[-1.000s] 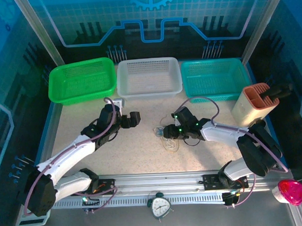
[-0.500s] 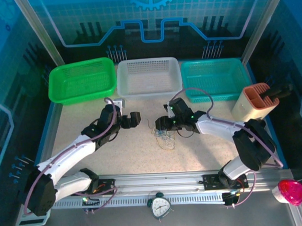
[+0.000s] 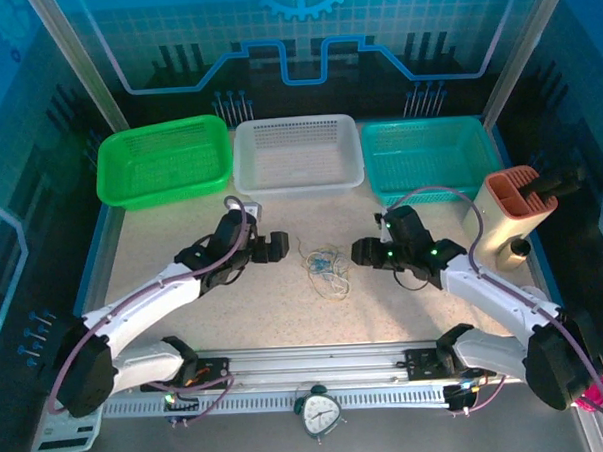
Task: Untangle the cables
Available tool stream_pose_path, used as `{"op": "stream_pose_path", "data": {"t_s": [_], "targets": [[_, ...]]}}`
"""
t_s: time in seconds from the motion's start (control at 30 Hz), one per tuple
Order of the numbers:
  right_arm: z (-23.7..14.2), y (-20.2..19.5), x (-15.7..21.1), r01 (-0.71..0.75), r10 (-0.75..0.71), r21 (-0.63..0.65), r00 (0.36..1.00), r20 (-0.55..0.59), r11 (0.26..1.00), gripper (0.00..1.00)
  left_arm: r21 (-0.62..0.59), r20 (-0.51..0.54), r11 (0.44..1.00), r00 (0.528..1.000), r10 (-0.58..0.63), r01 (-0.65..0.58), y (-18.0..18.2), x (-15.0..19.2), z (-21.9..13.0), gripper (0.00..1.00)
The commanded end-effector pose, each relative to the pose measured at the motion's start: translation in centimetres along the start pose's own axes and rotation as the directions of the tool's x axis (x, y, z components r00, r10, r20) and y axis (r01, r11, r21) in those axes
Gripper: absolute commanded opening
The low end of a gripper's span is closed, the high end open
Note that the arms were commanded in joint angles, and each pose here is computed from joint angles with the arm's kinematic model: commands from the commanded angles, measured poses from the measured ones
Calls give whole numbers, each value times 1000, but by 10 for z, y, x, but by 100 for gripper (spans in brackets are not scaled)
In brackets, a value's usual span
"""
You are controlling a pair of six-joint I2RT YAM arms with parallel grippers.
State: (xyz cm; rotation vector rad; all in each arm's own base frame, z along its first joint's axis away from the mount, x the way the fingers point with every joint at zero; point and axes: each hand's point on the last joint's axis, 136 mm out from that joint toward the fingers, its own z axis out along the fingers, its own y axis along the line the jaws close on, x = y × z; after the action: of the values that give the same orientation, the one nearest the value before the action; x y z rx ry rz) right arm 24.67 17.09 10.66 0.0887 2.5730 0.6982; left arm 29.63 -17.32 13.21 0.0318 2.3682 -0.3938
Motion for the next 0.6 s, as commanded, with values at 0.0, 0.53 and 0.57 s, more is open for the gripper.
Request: {"op": "stream_pose_path", "data": {"t_s": [0.0, 0.53, 0.57], "targets": [[0, -23, 17, -56, 58, 58, 997, -43, 997, 50, -15, -12, 1000, 1000, -5, 5, -8, -3, 0, 99], [50, -32, 12, -142, 143, 13, 985, -98, 990, 32, 16, -9, 999, 999, 38, -38, -30, -5, 1, 99], [53, -34, 13, -146, 147, 17, 984, -103, 989, 30, 17, -8, 999, 999, 37, -37, -30, -5, 0, 99]]}}
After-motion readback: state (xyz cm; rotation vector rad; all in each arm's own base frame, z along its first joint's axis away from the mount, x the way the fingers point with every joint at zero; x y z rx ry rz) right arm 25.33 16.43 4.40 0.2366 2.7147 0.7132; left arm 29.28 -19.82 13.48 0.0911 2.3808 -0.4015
